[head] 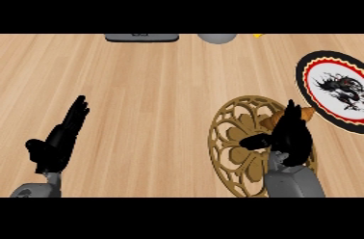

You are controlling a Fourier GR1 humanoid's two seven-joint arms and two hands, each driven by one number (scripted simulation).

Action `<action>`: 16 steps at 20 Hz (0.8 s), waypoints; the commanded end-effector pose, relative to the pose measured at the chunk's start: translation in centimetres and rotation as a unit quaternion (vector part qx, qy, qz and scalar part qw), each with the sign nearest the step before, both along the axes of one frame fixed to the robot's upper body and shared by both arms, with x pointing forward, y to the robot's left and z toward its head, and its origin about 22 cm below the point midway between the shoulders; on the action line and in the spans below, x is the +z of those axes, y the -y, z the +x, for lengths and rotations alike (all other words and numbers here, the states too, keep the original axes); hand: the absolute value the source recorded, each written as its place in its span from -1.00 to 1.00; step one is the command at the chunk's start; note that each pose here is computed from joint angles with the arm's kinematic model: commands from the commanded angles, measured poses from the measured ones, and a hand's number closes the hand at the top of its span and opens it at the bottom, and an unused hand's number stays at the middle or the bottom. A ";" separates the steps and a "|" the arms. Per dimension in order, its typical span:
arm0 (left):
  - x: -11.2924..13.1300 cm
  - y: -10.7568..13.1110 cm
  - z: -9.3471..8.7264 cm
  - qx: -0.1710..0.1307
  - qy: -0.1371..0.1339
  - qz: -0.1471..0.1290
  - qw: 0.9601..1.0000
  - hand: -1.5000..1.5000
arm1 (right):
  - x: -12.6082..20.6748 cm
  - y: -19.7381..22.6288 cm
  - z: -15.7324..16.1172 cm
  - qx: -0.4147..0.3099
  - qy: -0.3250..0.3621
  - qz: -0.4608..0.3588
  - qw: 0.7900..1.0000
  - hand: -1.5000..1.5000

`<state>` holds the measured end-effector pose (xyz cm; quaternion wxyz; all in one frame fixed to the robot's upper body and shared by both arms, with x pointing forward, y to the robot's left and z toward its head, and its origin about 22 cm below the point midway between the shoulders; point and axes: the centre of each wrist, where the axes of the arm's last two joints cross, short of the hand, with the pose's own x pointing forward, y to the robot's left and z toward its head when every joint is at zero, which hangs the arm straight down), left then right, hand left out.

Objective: Pick the croissant from the placemat and place it in the plate

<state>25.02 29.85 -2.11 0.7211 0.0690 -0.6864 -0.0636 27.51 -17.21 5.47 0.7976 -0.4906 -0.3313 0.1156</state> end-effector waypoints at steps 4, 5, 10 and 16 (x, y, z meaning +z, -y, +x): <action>-0.3 1.4 0.5 0.004 -0.003 -0.002 1.000 0.00 | -2.0 -0.1 0.1 -0.052 -0.051 0.016 0.997 -1.00; -1.4 1.2 0.1 0.000 -0.002 -0.002 1.000 0.00 | -2.2 1.5 1.3 -0.033 -0.036 0.045 0.998 1.00; 0.2 -0.7 -0.8 0.004 0.007 0.003 1.000 0.00 | -1.8 -1.2 1.5 -0.001 -0.044 0.030 0.999 1.00; -0.7 -1.0 -1.0 0.003 -0.005 -0.002 1.000 0.00 | -3.3 0.2 1.8 0.018 -0.005 0.000 1.000 1.00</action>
